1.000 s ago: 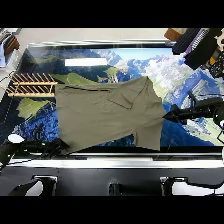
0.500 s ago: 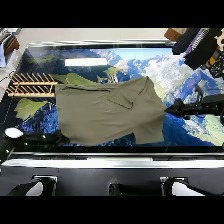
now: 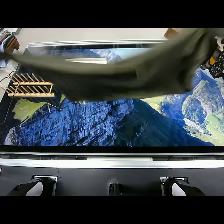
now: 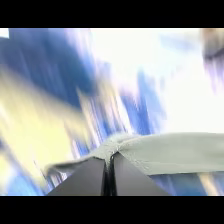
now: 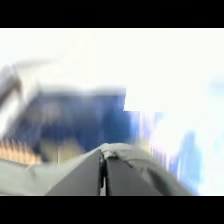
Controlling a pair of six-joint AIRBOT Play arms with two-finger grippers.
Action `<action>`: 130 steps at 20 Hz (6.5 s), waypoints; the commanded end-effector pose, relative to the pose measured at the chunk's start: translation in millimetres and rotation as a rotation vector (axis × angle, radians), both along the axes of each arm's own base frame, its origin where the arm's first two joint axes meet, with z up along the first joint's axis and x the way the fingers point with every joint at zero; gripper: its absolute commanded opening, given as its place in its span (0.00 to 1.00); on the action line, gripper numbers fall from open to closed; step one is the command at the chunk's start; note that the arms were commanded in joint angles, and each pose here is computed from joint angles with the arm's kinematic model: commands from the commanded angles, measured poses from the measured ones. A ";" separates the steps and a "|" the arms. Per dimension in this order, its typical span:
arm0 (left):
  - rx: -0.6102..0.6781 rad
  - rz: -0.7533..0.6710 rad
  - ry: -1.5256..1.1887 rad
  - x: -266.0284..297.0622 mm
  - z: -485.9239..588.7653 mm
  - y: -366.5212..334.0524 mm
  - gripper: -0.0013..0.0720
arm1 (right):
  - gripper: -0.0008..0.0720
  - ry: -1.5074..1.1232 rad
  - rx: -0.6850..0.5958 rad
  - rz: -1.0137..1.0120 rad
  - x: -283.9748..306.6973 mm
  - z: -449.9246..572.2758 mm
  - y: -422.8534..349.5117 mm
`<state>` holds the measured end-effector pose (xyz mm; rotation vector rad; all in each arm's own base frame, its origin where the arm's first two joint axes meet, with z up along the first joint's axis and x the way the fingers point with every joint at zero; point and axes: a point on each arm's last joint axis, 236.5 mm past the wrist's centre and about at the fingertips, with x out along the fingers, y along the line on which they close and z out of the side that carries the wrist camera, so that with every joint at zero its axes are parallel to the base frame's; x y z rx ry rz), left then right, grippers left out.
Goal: Fold the clothes and pants, and hang the long-sleeved shirts on hangers.
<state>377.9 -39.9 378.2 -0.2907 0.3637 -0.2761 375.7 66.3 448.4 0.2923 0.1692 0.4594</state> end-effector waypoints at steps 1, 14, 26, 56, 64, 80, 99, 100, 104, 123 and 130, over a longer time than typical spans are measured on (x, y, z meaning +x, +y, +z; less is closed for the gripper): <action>0.074 0.281 -0.379 -87.1 160.0 43.4 0.04 | 0.05 -0.373 -0.024 -0.084 -130.8 137.0 16.5; 0.121 0.338 0.035 -0.8 3.7 81.4 0.04 | 0.05 0.338 0.182 -0.137 -17.1 -25.8 -14.4; 0.143 0.164 0.558 210.1 -387.7 46.2 0.04 | 0.05 0.778 0.103 -0.272 214.6 -412.5 -20.0; 0.163 -0.063 1.055 109.5 -476.2 28.1 0.55 | 0.52 1.346 -0.257 -0.235 99.2 -523.6 -53.2; 0.048 -0.008 0.992 65.0 -388.6 89.9 0.75 | 0.54 1.077 -0.172 -0.148 65.8 -390.4 -106.4; -0.425 0.138 1.112 -97.5 -432.8 46.3 0.75 | 0.69 1.562 0.208 0.120 -161.8 -539.6 47.7; -0.391 0.156 1.062 -87.8 -436.2 55.2 0.75 | 0.05 1.482 0.170 0.006 -140.6 -558.3 57.6; -0.381 0.146 1.059 -87.9 -436.9 55.2 0.75 | 0.05 1.489 0.169 0.015 -142.8 -556.9 58.6; -0.398 0.139 1.100 -90.6 -448.7 53.7 0.75 | 0.05 1.467 0.177 0.030 -144.5 -541.1 61.5; -0.382 0.030 1.177 -87.4 -469.2 10.8 0.04 | 0.05 1.329 0.206 0.020 -148.2 -480.6 63.9; -0.287 0.180 1.016 -109.4 -385.2 38.1 0.04 | 0.05 1.411 0.143 0.061 -228.7 -435.8 64.2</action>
